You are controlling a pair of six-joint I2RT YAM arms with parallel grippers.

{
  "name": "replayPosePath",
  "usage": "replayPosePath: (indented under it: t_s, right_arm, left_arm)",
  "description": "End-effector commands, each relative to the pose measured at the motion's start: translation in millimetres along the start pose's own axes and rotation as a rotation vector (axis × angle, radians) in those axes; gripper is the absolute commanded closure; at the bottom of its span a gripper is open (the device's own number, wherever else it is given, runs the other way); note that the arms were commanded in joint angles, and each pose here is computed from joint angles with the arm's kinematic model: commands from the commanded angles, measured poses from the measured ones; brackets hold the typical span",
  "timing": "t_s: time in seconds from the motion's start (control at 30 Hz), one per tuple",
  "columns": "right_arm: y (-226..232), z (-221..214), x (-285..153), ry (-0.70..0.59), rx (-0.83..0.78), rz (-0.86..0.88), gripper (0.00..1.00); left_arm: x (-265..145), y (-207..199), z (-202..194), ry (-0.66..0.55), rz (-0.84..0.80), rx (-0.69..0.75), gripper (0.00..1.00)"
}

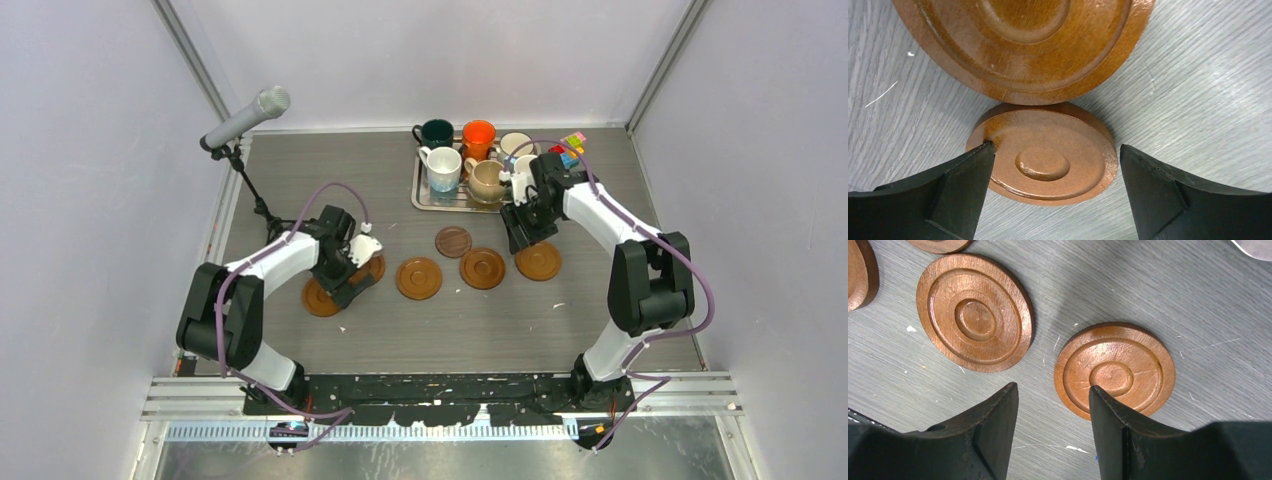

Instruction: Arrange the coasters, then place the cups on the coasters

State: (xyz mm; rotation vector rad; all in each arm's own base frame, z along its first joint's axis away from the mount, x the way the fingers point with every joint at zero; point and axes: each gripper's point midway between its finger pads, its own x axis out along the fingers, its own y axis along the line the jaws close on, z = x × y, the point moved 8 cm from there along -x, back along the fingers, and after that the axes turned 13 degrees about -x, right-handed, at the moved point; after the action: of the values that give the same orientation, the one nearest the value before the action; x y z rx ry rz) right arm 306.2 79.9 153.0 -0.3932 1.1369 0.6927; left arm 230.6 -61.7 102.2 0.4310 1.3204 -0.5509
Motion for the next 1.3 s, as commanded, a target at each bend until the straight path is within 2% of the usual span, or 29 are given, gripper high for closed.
replayPosePath:
  t_s: [0.0, 0.13, 0.3, 0.5, 0.67, 0.87, 0.93, 1.1, 1.27]
  right_arm:
    - [5.0, 6.0, -14.0, -0.076, -0.016, -0.021, 0.41]
    - [5.4, 2.5, -13.3, -0.074, -0.018, -0.032, 0.41]
    - [6.6, -0.4, -13.7, -0.076, -0.019, -0.037, 0.41]
    - [7.3, -1.9, -13.6, -0.074, -0.015, -0.037, 0.41]
    - [7.4, -2.2, -12.5, -0.073, -0.011, -0.035, 0.41]
    - [8.0, -2.7, -14.0, -0.077, -0.014, -0.037, 0.41]
    - [8.4, -3.8, -14.0, -0.075, -0.015, -0.038, 0.41]
    - [9.2, -3.6, -14.5, -0.079, -0.016, -0.032, 0.40]
    - [9.5, 1.4, -14.4, -0.096, -0.014, -0.012, 0.39]
  left_arm:
    - [7.6, 10.1, -7.5, -0.004, 0.124, -0.027, 0.00]
    - [10.5, 29.6, -18.5, 0.026, 0.175, -0.072, 0.05]
    - [4.6, 55.5, -24.0, 0.007, 0.181, -0.114, 0.13]
    - [0.0, 72.8, -20.3, -0.008, 0.196, -0.119, 0.15]
    - [-4.7, 79.8, -9.3, -0.053, 0.219, -0.123, 0.14]
    - [-4.3, 88.2, -1.4, -0.044, 0.226, -0.130, 0.14]
    - [-8.4, 87.0, 0.3, -0.049, 0.214, -0.134, 0.11]
    - [-37.5, 70.0, 8.6, -0.123, 0.092, -0.166, 0.02]
    - [-64.3, 54.8, 26.2, -0.216, -0.009, -0.177, 0.00]
